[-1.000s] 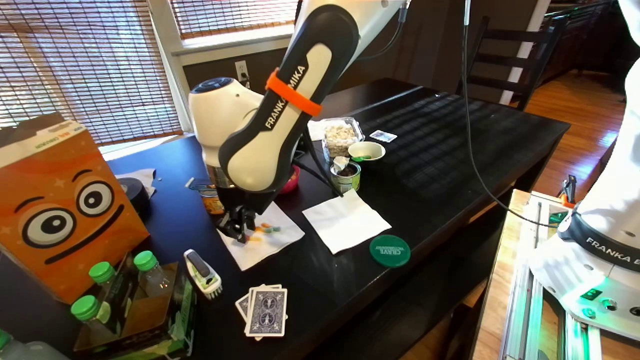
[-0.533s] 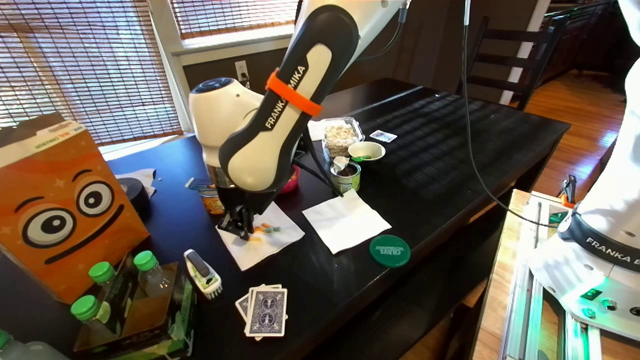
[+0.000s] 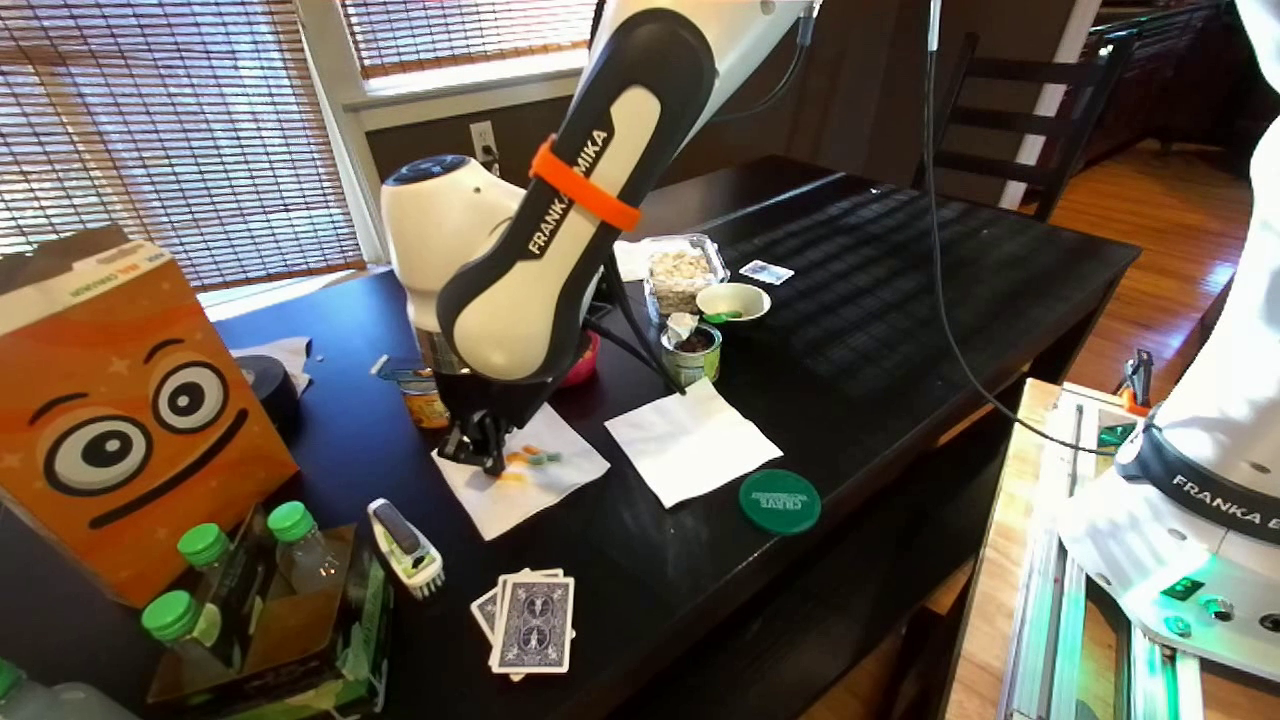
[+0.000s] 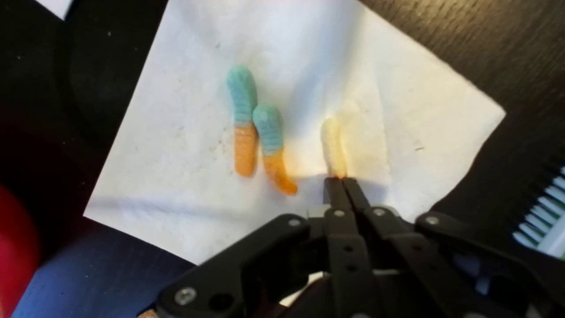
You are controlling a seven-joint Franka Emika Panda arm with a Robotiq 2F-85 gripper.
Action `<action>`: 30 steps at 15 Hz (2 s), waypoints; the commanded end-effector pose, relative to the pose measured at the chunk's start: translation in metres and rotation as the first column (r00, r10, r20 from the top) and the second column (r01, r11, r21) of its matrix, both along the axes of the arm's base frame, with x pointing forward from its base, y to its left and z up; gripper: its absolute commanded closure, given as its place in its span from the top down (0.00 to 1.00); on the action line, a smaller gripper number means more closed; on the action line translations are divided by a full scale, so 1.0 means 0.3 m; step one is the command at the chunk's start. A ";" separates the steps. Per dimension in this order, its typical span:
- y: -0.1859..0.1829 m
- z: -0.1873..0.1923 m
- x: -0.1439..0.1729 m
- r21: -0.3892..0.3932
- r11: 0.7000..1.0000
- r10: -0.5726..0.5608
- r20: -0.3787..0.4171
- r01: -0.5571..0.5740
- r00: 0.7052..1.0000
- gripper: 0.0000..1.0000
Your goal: Move the jelly worms to the serviette on the right
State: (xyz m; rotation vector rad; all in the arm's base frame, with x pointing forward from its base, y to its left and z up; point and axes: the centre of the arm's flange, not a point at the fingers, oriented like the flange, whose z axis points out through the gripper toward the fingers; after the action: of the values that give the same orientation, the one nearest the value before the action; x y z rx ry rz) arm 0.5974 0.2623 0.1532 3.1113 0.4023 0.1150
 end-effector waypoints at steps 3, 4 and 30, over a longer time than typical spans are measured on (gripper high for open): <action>-0.008 0.062 -0.001 0.021 1.000 -0.008 0.024 0.008 1.000 0.01; -0.010 0.086 -0.003 0.021 1.000 -0.008 0.030 0.008 1.000 0.01; -0.387 0.124 -0.471 -0.103 0.938 -0.335 -0.037 0.330 0.941 0.01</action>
State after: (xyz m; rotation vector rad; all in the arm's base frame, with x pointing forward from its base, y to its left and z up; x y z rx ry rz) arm 0.4643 0.1565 0.1883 3.0446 -0.0766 -0.0563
